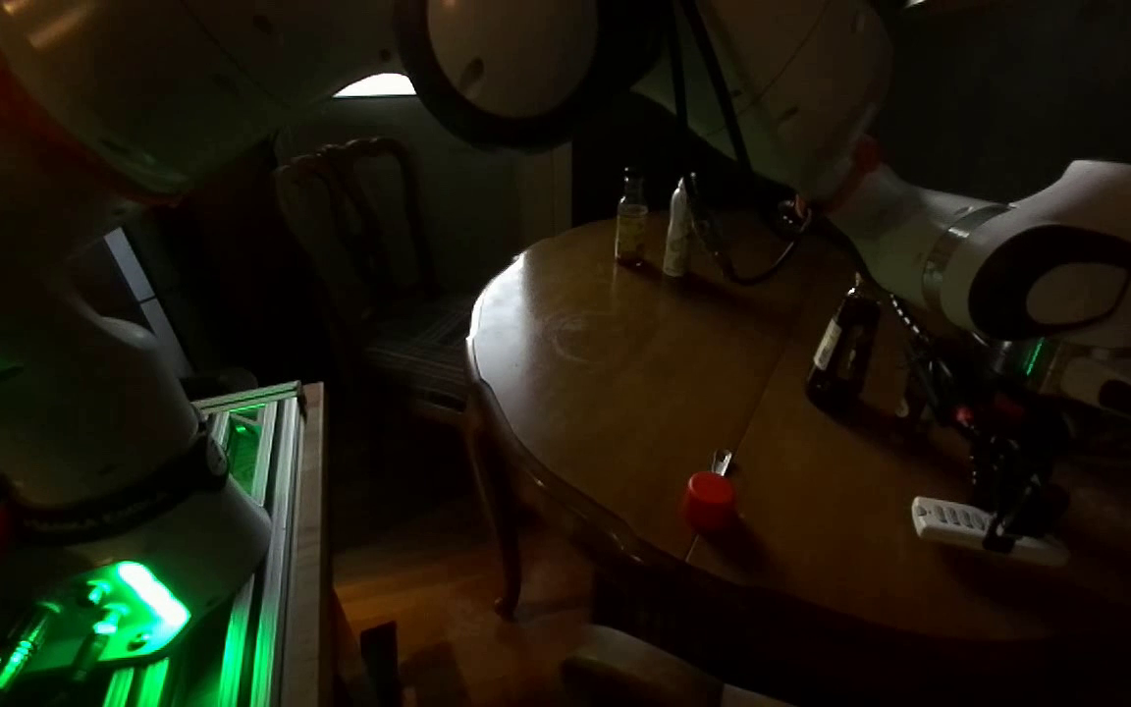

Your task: Pick up the white remote and move it to the right

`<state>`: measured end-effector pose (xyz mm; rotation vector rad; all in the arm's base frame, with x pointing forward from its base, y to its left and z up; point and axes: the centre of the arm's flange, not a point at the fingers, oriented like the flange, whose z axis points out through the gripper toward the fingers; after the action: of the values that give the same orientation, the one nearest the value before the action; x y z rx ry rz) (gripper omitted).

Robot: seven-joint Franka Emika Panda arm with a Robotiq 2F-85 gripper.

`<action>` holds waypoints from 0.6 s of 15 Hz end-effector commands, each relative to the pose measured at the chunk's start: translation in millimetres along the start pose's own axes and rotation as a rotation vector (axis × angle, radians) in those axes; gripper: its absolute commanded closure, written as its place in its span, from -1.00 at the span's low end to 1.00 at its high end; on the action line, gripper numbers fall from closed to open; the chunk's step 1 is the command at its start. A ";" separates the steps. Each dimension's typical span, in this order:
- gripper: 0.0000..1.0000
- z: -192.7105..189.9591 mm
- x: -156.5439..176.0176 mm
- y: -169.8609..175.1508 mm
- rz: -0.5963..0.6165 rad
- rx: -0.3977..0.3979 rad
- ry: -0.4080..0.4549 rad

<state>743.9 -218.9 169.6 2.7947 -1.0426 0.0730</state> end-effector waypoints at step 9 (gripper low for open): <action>-1.00 -121.3 -17.5 1.6 -0.024 -0.012 0.048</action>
<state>758.5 -200.8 231.0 2.8093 -1.0126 0.1406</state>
